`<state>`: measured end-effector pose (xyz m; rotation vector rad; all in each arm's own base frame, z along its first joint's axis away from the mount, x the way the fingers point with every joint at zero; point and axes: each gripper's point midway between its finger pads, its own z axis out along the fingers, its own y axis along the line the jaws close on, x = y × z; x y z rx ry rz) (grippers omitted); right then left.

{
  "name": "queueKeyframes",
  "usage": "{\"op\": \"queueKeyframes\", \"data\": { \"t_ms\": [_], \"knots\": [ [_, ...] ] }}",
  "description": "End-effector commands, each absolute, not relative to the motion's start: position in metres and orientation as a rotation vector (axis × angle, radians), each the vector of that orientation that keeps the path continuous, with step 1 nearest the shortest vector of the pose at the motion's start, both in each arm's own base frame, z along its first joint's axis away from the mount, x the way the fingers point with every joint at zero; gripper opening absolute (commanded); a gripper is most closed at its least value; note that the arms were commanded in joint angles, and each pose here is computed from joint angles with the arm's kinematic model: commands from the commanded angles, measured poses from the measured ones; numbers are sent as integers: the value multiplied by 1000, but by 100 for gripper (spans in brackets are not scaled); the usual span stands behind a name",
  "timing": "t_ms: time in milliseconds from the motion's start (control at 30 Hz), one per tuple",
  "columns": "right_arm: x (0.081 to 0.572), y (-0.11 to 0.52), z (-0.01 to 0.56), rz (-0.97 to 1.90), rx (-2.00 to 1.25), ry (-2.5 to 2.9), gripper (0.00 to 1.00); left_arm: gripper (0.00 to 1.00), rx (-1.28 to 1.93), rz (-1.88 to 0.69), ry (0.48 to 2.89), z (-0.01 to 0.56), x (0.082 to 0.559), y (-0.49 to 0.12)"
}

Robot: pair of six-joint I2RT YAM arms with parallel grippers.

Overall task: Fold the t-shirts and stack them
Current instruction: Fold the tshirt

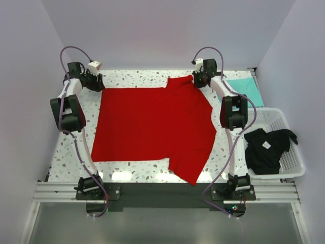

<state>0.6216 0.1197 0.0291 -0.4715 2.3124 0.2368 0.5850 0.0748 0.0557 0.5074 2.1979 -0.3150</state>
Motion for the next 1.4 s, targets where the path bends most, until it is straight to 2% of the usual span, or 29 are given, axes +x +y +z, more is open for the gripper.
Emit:
{"op": "queueKeyframes", "data": {
  "t_ms": [0, 367, 567, 767, 967, 1167, 1367],
  "knots": [
    [623, 117, 31, 232, -467, 2313, 0, 54, 606, -326, 2157, 60, 591, 65],
    [621, 116, 32, 234, -456, 2319, 0, 57, 653, -238, 2191, 29, 608, 67],
    [624, 116, 36, 226, -457, 2308, 0, 52, 652, -274, 2232, 11, 602, 63],
    [631, 118, 52, 231, -436, 2270, 0, 32, 657, -315, 2214, 15, 599, 58],
    [635, 121, 76, 302, -369, 2214, 0, 12, 666, -335, 2130, 46, 604, 51],
    [636, 119, 100, 351, -334, 2159, 0, 0, 672, -291, 2058, 75, 608, 51],
    [637, 106, 123, 397, -291, 2113, 0, 0, 677, -262, 1979, 102, 602, 54]
  ]
}}
